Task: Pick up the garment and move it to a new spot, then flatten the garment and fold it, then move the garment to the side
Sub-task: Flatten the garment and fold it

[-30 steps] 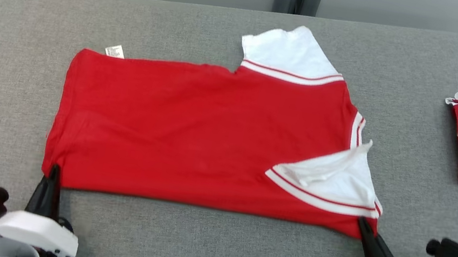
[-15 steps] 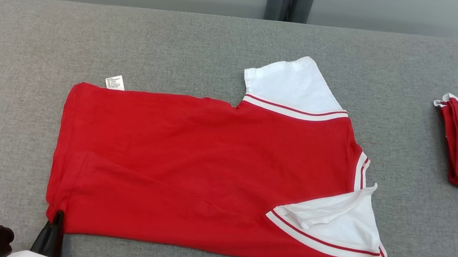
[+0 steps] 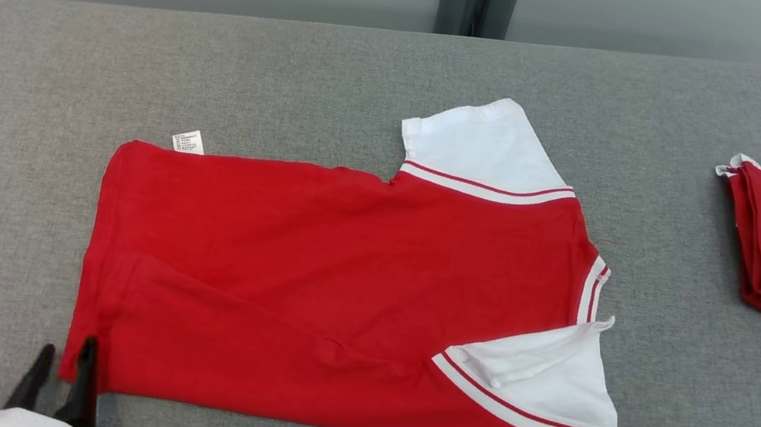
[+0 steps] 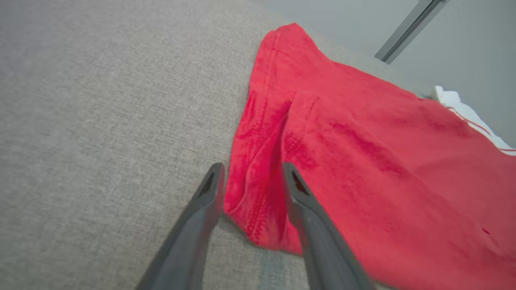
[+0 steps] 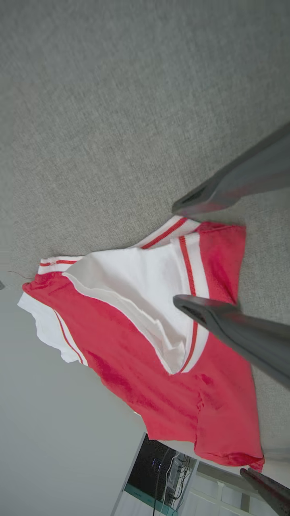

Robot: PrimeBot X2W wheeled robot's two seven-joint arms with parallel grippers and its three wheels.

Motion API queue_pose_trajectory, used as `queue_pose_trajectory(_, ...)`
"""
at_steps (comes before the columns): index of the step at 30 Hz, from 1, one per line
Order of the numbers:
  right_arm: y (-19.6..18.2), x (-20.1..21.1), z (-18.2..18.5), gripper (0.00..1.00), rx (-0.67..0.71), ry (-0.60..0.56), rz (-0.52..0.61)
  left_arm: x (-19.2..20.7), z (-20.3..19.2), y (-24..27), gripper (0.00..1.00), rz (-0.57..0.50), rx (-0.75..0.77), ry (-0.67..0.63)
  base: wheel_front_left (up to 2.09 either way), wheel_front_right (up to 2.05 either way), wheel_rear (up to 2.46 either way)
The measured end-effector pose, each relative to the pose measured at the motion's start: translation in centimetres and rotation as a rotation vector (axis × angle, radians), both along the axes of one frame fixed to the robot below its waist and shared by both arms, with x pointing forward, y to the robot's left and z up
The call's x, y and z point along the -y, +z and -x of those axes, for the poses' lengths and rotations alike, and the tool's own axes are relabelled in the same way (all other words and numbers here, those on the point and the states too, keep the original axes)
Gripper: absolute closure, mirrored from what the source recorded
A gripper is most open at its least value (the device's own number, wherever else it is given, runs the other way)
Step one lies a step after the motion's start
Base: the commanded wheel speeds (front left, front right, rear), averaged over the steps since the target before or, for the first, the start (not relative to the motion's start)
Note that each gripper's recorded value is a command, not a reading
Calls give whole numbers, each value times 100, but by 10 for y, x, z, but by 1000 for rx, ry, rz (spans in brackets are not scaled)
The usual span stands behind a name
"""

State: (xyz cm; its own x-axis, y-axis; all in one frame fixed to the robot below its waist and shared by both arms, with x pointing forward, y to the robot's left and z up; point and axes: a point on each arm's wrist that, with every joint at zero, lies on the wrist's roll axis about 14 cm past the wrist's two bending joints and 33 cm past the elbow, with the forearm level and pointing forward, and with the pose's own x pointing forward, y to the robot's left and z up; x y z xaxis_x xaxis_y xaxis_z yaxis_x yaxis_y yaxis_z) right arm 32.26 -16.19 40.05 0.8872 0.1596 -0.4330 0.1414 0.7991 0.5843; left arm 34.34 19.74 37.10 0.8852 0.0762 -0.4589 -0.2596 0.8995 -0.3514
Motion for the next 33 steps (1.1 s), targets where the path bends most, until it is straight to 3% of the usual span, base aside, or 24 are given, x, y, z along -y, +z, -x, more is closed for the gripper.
queue_pose_trajectory(7, 25, 25, -10, 0, 80, -46, 72, -13, -23, 34, 0, -76, 91, -39, 0, 0, 0)
queue_pose_trajectory(10, 39, 27, -16, 0, 111, -25, 116, -17, -45, 53, 0, -152, 133, -97, 0, 0, 0)
queue_pose_trajectory(15, 66, 26, -32, 0, 180, 26, 168, -7, -84, 69, 0, -186, 155, -193, 0, 0, 0)
queue_pose_trajectory(23, 90, 29, -53, 0, 247, 64, 224, 7, -130, 61, 0, -259, 105, -307, 0, 0, 0)
queue_pose_trajectory(25, 91, 27, -63, 0, 249, 85, 237, 15, -145, 38, 0, -287, 23, -351, 0, 0, 0)
queue_pose_trajectory(33, 81, 20, -79, 0, 229, 130, 252, 8, -171, 12, 0, -328, -55, -333, 0, 0, 0)
